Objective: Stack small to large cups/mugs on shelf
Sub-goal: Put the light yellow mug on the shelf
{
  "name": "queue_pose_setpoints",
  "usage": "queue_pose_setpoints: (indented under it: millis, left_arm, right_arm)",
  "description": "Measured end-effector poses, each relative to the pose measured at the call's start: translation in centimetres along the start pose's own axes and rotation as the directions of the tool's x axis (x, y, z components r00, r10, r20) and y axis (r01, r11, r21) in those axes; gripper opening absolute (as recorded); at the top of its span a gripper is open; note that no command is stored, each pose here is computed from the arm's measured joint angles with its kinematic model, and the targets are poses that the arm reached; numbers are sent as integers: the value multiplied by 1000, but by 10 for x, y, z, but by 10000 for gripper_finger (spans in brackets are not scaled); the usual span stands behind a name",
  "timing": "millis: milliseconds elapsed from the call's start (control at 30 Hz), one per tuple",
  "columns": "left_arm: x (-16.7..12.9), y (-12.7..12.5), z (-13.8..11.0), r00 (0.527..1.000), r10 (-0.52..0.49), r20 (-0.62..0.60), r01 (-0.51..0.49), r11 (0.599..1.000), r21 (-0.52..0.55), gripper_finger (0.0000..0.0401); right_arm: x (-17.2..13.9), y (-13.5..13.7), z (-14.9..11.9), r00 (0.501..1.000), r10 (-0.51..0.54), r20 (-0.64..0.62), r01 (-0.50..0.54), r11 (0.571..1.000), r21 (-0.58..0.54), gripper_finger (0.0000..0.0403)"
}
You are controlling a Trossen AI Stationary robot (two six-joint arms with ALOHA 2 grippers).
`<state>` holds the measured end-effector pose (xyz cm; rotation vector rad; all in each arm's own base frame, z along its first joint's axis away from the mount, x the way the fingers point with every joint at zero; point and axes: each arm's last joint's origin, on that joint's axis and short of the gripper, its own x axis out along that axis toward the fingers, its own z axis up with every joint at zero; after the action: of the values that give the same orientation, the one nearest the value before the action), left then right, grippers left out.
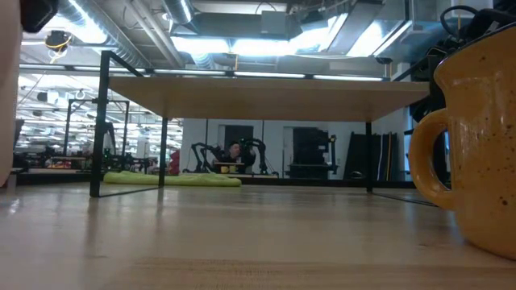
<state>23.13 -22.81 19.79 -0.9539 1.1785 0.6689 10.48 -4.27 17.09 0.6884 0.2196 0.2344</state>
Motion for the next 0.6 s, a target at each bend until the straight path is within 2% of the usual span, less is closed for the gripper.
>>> queue_pose_setpoints:
  millis: [167,300,467,600]
  left_arm:
    - [-29,-16,13,999,44,-12,-43,996,81,5]
    - [-83,-35,36,998,62,17,-65,972,225,4]
    - [-157,-47,80,988,-1,156,-70,889,453,3]
    - [-187,-45,117,979,-24,201,-108,775,622,2]
  right_arm:
    - [0,0,0,1000,0,0,0,1000,0,51]
    - [0,0,0,1000,0,0,0,1000,0,51]
    - [0,0,0,1000,0,0,0,1000,0,51]
    - [0,0,0,1000,0,0,0,1000,0,51]
